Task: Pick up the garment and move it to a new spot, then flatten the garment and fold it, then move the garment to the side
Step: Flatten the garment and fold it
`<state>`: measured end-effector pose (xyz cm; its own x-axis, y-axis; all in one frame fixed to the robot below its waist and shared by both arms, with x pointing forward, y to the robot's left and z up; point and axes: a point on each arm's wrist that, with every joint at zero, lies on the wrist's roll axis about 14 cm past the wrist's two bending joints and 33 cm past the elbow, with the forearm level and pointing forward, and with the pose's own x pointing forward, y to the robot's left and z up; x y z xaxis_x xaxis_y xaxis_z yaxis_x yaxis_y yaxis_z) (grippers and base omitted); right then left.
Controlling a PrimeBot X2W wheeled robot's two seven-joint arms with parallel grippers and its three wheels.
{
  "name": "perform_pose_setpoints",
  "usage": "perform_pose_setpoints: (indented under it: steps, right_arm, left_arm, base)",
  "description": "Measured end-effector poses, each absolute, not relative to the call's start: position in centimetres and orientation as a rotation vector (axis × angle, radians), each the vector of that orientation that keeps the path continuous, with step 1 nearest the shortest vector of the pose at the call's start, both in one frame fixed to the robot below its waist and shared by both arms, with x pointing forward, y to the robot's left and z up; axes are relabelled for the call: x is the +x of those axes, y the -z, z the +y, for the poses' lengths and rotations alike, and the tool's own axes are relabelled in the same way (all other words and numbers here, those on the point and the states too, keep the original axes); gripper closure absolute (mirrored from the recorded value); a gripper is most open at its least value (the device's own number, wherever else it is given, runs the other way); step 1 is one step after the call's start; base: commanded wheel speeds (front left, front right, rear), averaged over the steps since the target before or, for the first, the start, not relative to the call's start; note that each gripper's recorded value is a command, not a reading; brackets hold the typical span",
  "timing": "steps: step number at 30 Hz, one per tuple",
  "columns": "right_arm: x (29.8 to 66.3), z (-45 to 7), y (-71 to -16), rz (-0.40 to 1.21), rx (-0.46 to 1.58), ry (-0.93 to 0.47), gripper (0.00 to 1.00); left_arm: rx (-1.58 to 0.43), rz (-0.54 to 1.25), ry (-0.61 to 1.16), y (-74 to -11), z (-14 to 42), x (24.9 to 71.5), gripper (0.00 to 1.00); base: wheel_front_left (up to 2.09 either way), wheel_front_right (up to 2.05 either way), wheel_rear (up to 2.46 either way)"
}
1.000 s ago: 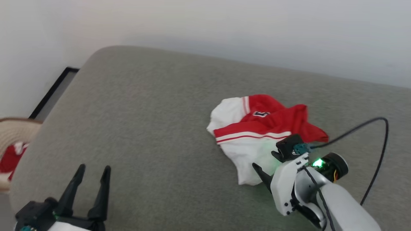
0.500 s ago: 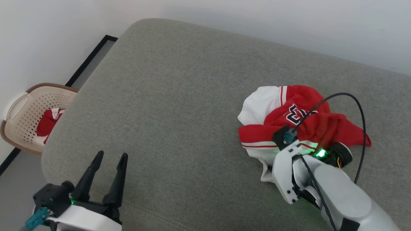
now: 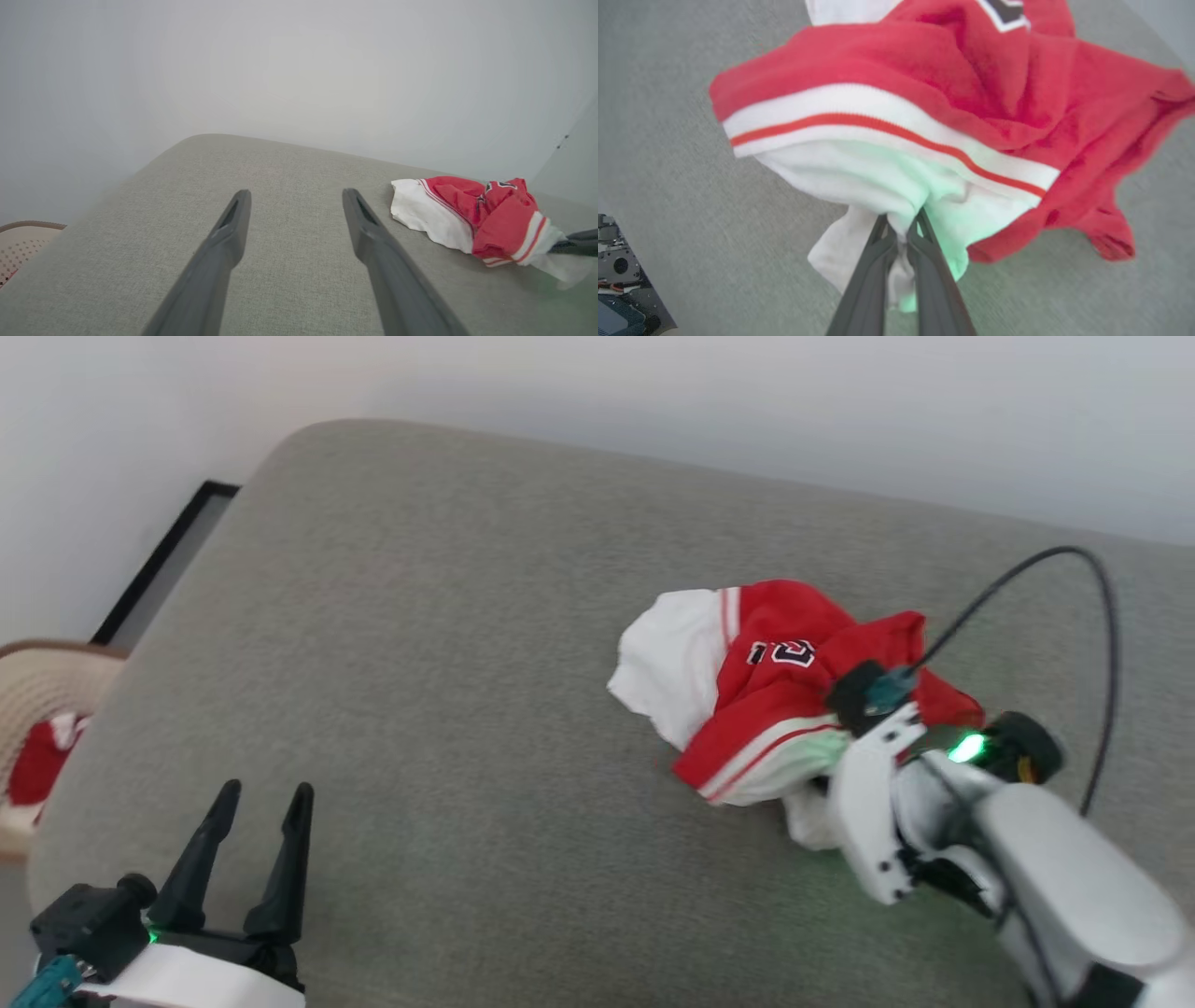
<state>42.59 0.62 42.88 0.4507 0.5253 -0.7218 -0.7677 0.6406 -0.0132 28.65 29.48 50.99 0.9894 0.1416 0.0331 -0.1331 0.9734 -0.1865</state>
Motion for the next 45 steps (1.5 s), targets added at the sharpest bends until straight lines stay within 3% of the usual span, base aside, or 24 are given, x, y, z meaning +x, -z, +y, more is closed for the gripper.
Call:
perform_pose_setpoints:
  steps: [8, 15, 16, 17, 18, 19, 23, 30, 38, 45]
  right_arm:
    - [43.5, -8.2, -45.4, 0.754, -0.336, -0.617, 1.0]
    - [42.9, -15.3, -44.0, 0.843, -0.251, -0.424, 1.0]
    - [42.7, -15.5, -43.3, 0.858, -0.227, -0.412, 0.83]
    - [42.5, -15.8, -42.6, 0.874, -0.224, -0.404, 0.58]
    - [42.4, -15.8, -42.1, 0.879, -0.207, -0.398, 0.46]
    - [42.4, -15.8, -41.7, 0.884, -0.181, -0.388, 0.0]
    - [41.7, -16.0, -40.0, 0.927, -0.152, -0.368, 0.0]
    - [42.0, -16.9, -42.0, 0.864, -0.115, -0.336, 0.0]
    - [42.5, -17.8, -47.2, 0.639, -0.043, -0.291, 0.0]
    - [43.0, -18.9, -52.6, 0.333, 0.005, -0.216, 0.0]
  left_arm:
    - [-0.176, -0.058, -0.074, -51.5, 28.4, 30.6, 0.0]
    - [-0.185, -0.043, -0.026, -51.1, 27.1, 32.0, 0.0]
    - [-0.187, -0.04, -0.019, -51.1, 27.0, 32.3, 0.0]
    - [-0.189, -0.033, -0.01, -50.9, 26.7, 32.4, 0.0]
    - [-0.194, -0.027, -0.006, -50.7, 26.6, 32.5, 0.0]
    - [-0.196, -0.024, 0.002, -50.7, 26.4, 32.7, 0.0]
    - [-0.199, -0.01, 0.033, -50.8, 25.9, 33.5, 0.0]
    - [-0.195, 0.044, 0.137, -51.3, 23.8, 35.2, 0.0]
    - [-0.17, 0.122, 0.319, -52.8, 19.8, 38.1, 0.0]
    - [-0.132, 0.238, 0.502, -53.8, 14.9, 41.1, 0.0]
  base:
    - [0.0, 0.0, 0.0]
    - [0.0, 0.0, 0.0]
    - [0.0, 0.0, 0.0]
    - [0.0, 0.0, 0.0]
    - [0.0, 0.0, 0.0]
    - [0.0, 0.0, 0.0]
    - [0.0, 0.0, 0.0]
    - [0.0, 0.0, 0.0]
    - [0.0, 0.0, 0.0]
    - [0.0, 0.0, 0.0]
